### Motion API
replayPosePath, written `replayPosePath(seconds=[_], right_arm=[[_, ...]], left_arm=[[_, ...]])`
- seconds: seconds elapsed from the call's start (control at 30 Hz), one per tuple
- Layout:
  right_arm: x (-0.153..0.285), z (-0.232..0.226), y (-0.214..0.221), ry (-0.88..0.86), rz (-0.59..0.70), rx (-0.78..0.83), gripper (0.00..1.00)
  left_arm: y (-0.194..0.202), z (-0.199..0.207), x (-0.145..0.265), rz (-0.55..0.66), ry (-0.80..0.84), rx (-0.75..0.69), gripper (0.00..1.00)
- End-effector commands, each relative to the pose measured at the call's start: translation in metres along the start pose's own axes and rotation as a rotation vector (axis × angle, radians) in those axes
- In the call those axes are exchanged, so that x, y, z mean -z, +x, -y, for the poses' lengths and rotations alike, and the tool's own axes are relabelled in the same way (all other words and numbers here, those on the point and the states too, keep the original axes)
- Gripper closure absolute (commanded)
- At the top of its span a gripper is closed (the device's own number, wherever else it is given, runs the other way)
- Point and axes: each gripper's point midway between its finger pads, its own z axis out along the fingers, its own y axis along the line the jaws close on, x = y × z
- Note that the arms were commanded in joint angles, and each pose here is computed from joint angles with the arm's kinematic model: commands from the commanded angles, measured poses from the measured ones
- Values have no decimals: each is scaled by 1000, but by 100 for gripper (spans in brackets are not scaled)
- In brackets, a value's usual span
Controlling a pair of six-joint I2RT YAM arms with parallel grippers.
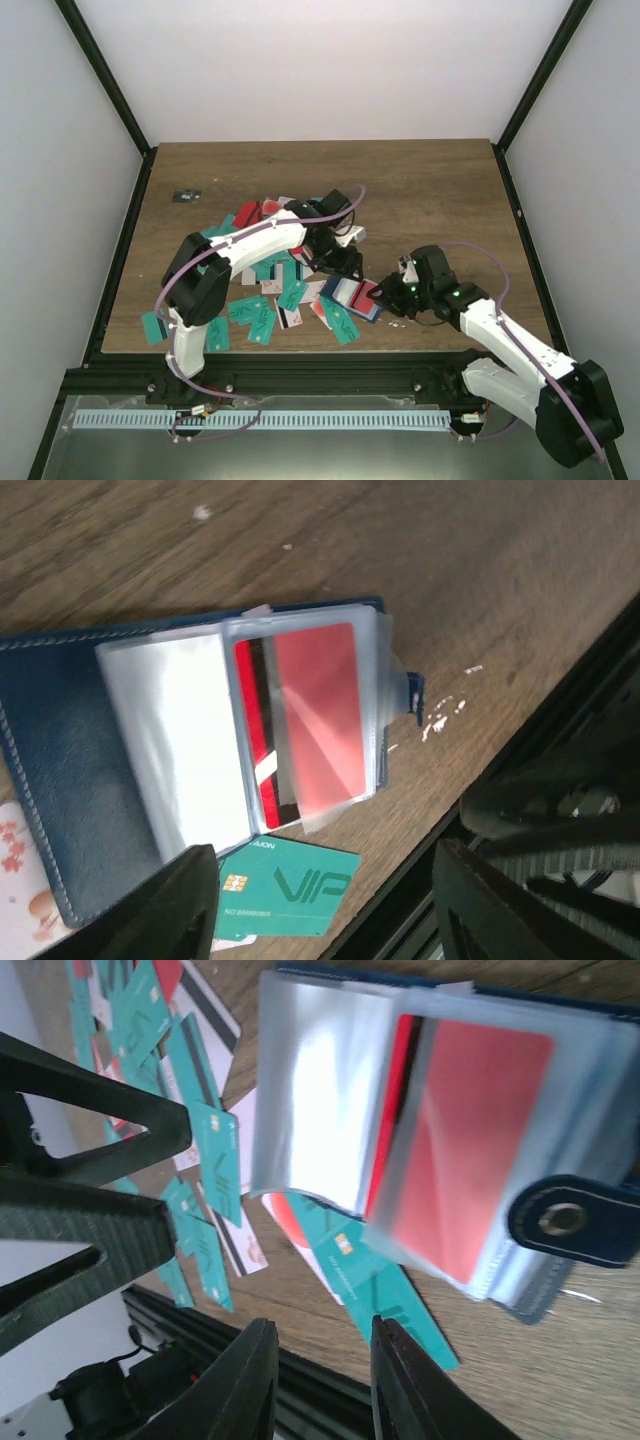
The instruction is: Put the credit cards into the card holder
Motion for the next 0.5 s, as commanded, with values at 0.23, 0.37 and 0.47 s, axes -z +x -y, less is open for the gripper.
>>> replayPosePath(seconds=[0.23, 0.37, 0.47], right_arm=[[-20, -4, -4, -27, -12, -113, 72], [-26, 11, -3, 24, -16, -148, 72], [-30, 18, -2, 42, -19, -163, 72]], left_arm=[[11, -14, -22, -36, 34, -63, 72], [14, -18, -33, -62, 47, -60, 80], [16, -22, -42, -78, 48, -58, 84]])
